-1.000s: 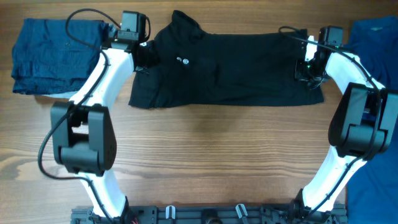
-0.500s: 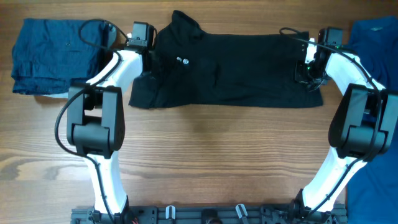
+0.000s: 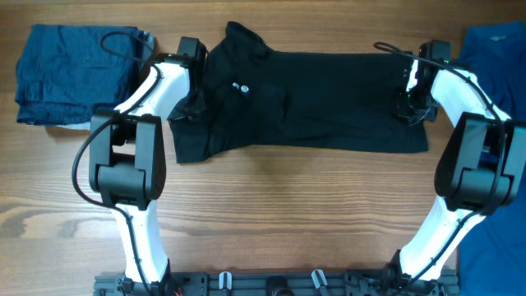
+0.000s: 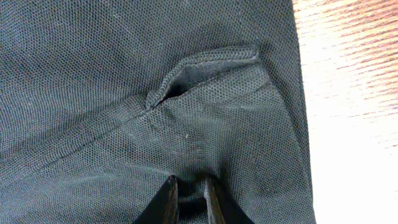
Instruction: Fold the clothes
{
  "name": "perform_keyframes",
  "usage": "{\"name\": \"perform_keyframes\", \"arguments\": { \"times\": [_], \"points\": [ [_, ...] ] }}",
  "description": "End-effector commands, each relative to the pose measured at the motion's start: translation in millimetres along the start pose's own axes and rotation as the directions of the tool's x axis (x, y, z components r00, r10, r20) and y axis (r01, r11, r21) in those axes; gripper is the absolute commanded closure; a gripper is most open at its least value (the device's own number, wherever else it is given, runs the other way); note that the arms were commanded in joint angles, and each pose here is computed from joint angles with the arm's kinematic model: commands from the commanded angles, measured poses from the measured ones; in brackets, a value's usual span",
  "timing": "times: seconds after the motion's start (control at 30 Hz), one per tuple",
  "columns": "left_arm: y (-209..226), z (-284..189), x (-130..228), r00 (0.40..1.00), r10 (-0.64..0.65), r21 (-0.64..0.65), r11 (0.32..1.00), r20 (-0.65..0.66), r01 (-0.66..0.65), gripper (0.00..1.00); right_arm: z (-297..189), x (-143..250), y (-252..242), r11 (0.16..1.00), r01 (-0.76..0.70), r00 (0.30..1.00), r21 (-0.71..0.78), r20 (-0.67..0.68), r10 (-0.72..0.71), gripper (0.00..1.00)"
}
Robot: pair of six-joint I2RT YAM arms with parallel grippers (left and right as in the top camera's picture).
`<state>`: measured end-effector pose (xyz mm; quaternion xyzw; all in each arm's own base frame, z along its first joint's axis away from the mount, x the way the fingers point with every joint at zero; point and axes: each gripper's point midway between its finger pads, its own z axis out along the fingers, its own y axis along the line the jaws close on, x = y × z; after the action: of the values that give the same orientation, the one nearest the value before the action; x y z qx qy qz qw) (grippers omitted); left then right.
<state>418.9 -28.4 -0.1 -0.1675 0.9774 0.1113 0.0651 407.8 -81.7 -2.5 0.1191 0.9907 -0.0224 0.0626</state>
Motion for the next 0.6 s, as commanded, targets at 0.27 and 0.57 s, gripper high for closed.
{"name": "perform_keyframes", "arguments": {
  "times": [0.27, 0.57],
  "points": [
    [-9.3, -146.6, -7.9, 0.984, -0.093, 0.373, 0.927, 0.150, 0.030, 0.96, -111.6, 4.4, 42.9, 0.948, 0.068, 0.992, -0.309, 0.118, -0.033, 0.50],
    [-80.0, -108.0, 36.7, 0.987, 0.154, 0.515, 0.843, 0.046, -0.155, 0.86, -66.2, 43.1, 35.7, 0.982, 0.082, 0.997, -0.168, 0.014, -0.081, 0.54]
  ]
}}
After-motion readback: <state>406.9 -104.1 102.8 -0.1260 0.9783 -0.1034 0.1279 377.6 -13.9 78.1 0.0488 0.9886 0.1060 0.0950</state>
